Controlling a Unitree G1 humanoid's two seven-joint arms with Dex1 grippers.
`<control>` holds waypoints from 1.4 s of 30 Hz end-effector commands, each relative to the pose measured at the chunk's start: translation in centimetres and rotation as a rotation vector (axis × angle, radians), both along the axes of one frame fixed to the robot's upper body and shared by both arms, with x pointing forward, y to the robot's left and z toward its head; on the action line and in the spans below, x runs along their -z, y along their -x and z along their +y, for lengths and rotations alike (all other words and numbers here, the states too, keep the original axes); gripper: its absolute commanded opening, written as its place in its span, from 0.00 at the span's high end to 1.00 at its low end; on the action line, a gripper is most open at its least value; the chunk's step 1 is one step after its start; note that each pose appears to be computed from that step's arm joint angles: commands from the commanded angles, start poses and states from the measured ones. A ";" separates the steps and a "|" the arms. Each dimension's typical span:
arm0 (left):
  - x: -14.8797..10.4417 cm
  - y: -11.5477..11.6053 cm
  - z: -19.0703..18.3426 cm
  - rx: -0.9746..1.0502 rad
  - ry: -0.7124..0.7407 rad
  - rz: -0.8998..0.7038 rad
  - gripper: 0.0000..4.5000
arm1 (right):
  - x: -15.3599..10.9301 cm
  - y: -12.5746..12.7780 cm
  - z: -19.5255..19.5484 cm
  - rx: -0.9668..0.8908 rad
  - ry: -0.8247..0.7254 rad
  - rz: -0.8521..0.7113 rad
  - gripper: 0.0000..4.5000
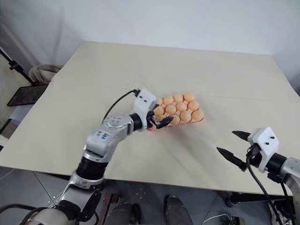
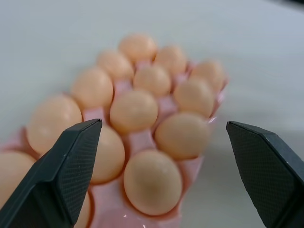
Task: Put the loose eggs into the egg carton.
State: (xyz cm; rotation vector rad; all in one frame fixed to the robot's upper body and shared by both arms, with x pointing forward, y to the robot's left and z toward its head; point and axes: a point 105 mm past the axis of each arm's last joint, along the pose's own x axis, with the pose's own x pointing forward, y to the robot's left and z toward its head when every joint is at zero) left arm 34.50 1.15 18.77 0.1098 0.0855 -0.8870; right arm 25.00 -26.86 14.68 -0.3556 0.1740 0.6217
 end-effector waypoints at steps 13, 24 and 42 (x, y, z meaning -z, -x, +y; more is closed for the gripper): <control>3.7 6.2 15.2 0.042 -0.059 -0.147 0.01 | -1.5 -1.2 0.4 -0.102 -0.005 -0.040 0.00; 3.8 6.6 21.4 -0.140 -0.086 -0.160 0.01 | -1.8 -1.2 -0.4 -0.117 0.020 -0.027 0.00; 5.5 1.6 19.5 -0.320 -0.003 -0.111 0.01 | -1.7 -1.6 -0.3 -0.112 0.033 -0.023 0.00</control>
